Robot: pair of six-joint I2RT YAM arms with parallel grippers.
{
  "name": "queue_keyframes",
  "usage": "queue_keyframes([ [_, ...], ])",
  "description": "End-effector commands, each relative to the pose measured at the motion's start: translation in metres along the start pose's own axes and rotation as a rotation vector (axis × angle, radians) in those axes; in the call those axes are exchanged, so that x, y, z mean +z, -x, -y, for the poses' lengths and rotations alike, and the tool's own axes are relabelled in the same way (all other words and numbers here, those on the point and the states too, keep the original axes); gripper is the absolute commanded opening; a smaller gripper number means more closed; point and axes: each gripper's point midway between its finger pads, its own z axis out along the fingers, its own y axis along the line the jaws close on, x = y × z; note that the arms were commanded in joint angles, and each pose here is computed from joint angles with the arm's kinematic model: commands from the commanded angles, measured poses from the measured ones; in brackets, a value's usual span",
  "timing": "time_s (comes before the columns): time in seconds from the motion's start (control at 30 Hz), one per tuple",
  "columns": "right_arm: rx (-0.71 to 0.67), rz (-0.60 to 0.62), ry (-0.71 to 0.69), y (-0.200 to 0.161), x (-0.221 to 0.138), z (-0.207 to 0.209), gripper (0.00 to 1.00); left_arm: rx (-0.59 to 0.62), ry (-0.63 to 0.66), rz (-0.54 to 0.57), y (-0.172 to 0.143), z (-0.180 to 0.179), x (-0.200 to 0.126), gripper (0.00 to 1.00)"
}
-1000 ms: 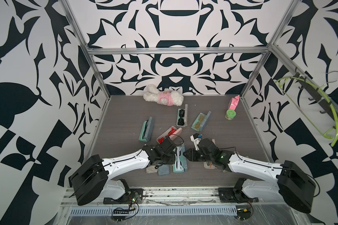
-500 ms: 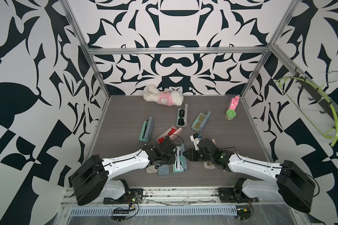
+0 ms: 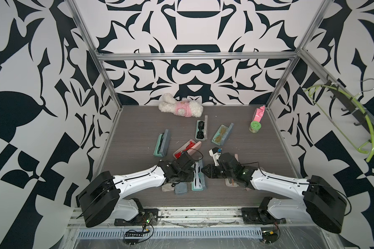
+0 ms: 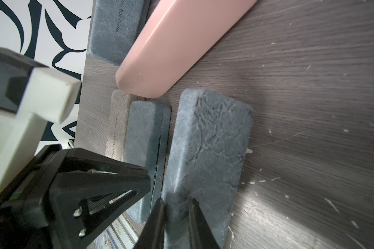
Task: Close the glasses case
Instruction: Close the glasses case at the center of the board.
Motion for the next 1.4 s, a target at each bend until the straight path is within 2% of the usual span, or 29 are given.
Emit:
queue_keyframes([
  [0.0,0.002,-0.031,-0.063,-0.0066,0.0052,0.0151,0.22,-0.006,0.003,-0.001,-0.0029,-0.0054,-0.0017,0.22],
  [1.37,0.019,-0.047,-0.07,-0.01,0.0104,0.0185,0.19,-0.012,0.017,0.007,-0.007,-0.0139,-0.0069,0.2],
])
